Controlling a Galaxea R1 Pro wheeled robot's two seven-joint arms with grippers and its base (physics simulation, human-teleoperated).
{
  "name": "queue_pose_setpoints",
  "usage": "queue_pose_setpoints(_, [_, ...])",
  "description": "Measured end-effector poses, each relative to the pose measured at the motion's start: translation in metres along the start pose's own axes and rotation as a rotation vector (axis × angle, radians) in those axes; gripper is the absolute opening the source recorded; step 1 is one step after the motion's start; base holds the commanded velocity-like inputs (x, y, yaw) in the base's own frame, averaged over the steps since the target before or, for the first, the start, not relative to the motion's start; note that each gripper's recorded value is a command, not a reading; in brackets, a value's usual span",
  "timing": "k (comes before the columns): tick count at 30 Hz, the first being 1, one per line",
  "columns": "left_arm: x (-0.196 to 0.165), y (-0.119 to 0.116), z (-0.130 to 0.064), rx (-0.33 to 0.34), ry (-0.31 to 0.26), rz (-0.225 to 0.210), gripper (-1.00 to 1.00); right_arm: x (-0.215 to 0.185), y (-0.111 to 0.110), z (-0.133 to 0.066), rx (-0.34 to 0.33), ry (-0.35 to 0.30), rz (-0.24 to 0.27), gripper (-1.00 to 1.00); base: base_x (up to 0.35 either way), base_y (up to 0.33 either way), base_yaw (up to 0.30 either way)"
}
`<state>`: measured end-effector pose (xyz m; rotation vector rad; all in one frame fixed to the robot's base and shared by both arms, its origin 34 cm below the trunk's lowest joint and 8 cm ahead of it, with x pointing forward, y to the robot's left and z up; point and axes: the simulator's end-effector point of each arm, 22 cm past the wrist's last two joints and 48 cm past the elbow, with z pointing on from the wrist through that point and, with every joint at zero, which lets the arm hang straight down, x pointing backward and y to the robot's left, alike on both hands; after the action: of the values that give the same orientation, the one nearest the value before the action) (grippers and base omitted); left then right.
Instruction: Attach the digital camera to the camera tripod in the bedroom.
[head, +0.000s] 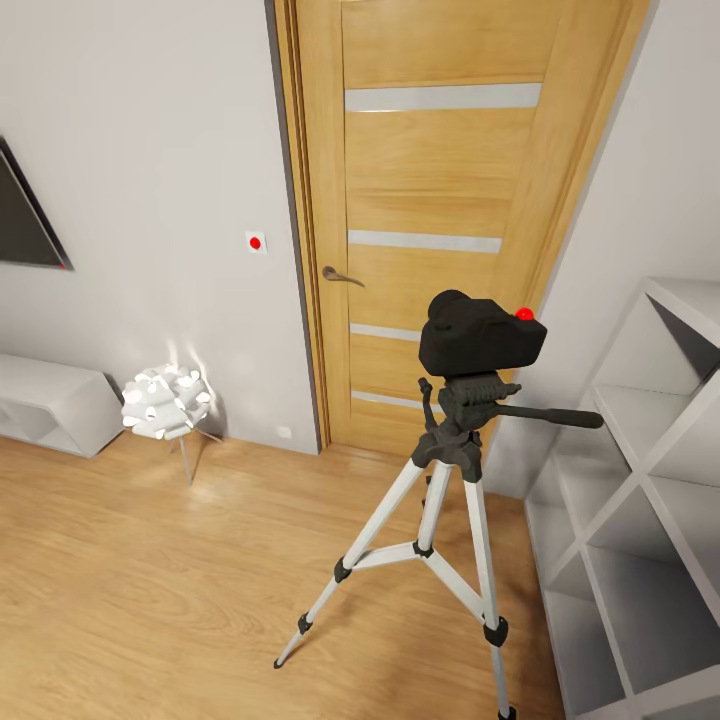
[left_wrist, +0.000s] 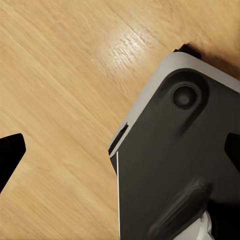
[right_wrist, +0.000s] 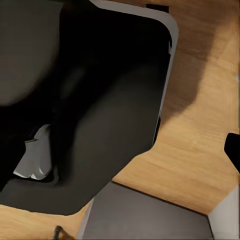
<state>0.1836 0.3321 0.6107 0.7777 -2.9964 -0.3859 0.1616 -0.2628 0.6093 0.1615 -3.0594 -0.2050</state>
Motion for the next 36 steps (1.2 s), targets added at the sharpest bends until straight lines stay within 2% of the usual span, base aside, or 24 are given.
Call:
queue_pose_setpoints(9, [-0.0001, -0.0020, -0.0001, 0.003, -0.001, 0.003, 1.00, 0.0047, -0.0013, 0.0017, 0.031, -0.025, -0.005, 1.00, -0.050, 0.000, 0.000])
queue_pose_setpoints(16, [0.0002, -0.0020, -0.0002, 0.003, 0.000, 0.003, 1.00, 0.0053, -0.0022, 0.0016, 0.034, -0.026, -0.006, 1.00, -0.227, 0.000, 0.000])
queue_pose_setpoints(36, [0.0000, -0.0011, -0.0001, 0.002, 0.001, 0.001, 1.00, 0.0051, -0.0024, 0.0015, 0.034, -0.026, -0.011, 1.00, -0.078, 0.000, 0.000])
